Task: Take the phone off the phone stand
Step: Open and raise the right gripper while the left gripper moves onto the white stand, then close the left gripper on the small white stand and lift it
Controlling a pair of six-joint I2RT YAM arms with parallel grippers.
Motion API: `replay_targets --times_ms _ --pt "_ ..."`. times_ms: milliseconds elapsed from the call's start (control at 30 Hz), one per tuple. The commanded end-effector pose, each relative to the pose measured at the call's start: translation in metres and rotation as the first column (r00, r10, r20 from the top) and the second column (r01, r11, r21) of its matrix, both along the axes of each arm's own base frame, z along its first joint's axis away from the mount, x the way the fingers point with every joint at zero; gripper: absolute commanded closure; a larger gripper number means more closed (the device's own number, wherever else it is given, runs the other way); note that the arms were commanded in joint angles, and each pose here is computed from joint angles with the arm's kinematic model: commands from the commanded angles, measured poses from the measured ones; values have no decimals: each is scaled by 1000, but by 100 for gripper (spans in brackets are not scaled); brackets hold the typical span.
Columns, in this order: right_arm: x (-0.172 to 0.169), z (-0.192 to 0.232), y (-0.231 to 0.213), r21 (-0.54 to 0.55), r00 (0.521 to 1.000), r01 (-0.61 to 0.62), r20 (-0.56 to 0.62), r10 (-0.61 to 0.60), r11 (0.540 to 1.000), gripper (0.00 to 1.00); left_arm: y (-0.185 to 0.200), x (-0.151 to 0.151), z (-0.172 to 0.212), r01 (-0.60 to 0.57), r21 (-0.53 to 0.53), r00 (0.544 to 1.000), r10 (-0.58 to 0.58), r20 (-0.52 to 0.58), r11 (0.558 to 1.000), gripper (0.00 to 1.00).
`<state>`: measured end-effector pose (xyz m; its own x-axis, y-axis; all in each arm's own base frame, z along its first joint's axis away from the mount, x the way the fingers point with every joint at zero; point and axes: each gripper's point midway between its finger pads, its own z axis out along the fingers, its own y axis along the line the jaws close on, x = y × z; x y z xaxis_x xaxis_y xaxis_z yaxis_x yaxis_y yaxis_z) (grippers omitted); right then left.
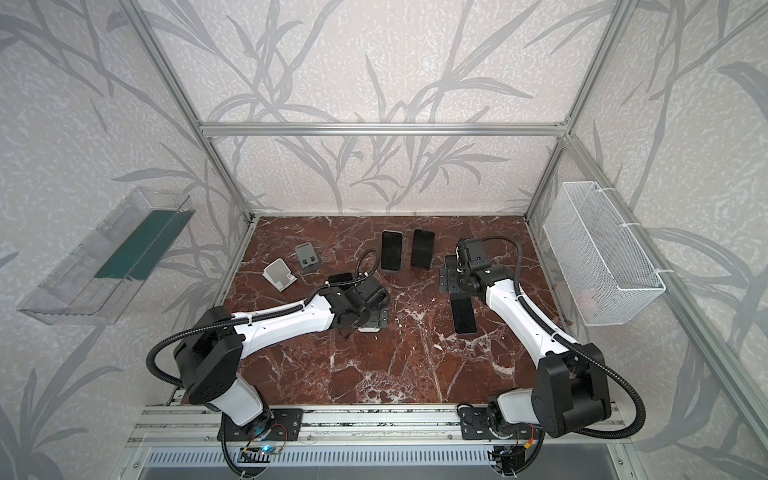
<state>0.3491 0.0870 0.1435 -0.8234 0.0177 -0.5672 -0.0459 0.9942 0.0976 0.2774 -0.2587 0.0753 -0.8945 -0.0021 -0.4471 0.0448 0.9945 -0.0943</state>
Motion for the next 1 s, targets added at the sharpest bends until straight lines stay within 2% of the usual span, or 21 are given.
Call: replay_targets --times_ms 0,167,400,500,833,967 --pt "1 1 9 50 999 -24 22 23 998 3 -3 18 6 -12 32 997 10 76 999 3" --pt "-2 -2 5 21 999 -33 17 33 999 3 0 28 -1 -40 94 995 31 95 995 8" --pt "2 1 4 33 999 -31 30 30 999 3 -4 32 -5 -24 98 994 14 107 995 25" --pt "2 0 5 39 999 -31 31 30 999 3 -2 33 -5 -17 112 993 3 120 994 27" --pt "1 -9 2 34 1000 -13 19 13 999 4 -8 29 1 97 110 985 -111 134 989 39" --pt "2 -7 2 35 1000 -11 25 11 999 4 -16 26 12 145 65 978 -153 140 987 41"
